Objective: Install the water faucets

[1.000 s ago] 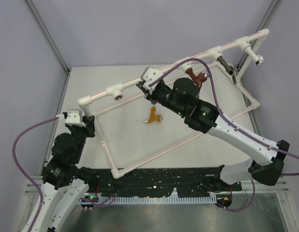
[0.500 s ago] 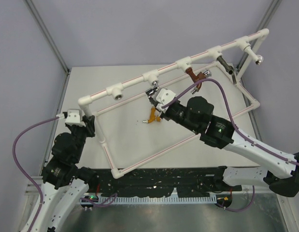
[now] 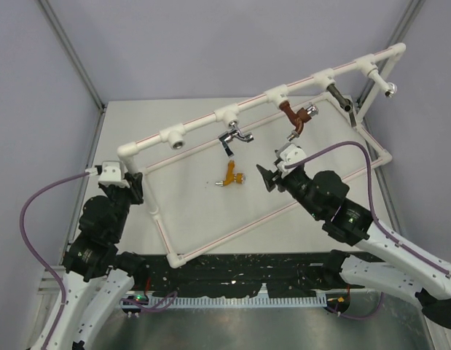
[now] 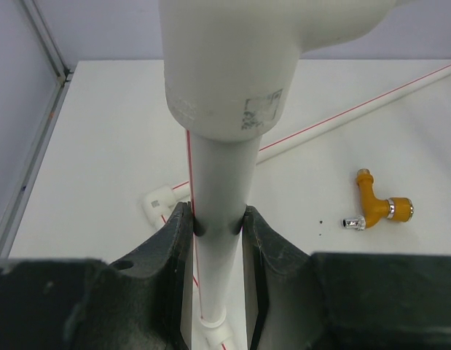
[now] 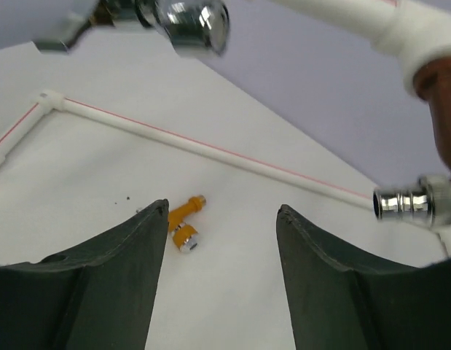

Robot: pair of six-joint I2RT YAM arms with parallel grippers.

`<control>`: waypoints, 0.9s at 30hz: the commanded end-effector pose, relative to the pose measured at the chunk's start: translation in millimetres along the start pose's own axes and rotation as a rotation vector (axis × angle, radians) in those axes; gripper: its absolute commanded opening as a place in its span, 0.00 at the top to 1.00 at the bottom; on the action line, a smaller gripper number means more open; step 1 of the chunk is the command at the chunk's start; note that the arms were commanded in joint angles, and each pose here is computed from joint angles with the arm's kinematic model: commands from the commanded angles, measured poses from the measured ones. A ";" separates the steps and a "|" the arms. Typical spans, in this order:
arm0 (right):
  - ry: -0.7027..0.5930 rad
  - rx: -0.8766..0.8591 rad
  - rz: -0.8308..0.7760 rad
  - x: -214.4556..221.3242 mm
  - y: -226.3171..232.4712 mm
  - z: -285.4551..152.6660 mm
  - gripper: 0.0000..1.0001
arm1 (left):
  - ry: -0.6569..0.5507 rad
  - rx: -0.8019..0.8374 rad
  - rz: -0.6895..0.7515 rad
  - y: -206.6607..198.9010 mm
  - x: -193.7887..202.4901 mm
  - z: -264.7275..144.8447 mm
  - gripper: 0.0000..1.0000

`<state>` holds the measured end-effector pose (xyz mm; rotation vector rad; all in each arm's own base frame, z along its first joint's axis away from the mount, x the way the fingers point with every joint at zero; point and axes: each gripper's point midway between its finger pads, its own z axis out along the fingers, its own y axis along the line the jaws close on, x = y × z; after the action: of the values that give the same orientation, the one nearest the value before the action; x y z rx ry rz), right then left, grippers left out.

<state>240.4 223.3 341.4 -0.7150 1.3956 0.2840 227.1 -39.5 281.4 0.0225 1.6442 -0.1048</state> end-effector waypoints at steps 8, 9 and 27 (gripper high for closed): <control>0.000 0.397 0.375 88.2 -60.7 -72.4 0.26 | 0.134 -0.070 -0.042 3.2 -4.1 41.9 1.00; -0.014 0.419 0.386 89.6 -64.0 -77.3 0.26 | 0.130 -0.080 -0.043 4.4 -8.7 46.6 1.00; -0.317 0.765 0.338 77.2 -128.4 -176.6 0.05 | -0.035 -0.161 -0.083 32.7 -35.6 -11.9 0.00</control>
<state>206.6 32.8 280.4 0.0602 1.3191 0.0986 242.0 -15.5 323.1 -0.1325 1.6522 -0.0468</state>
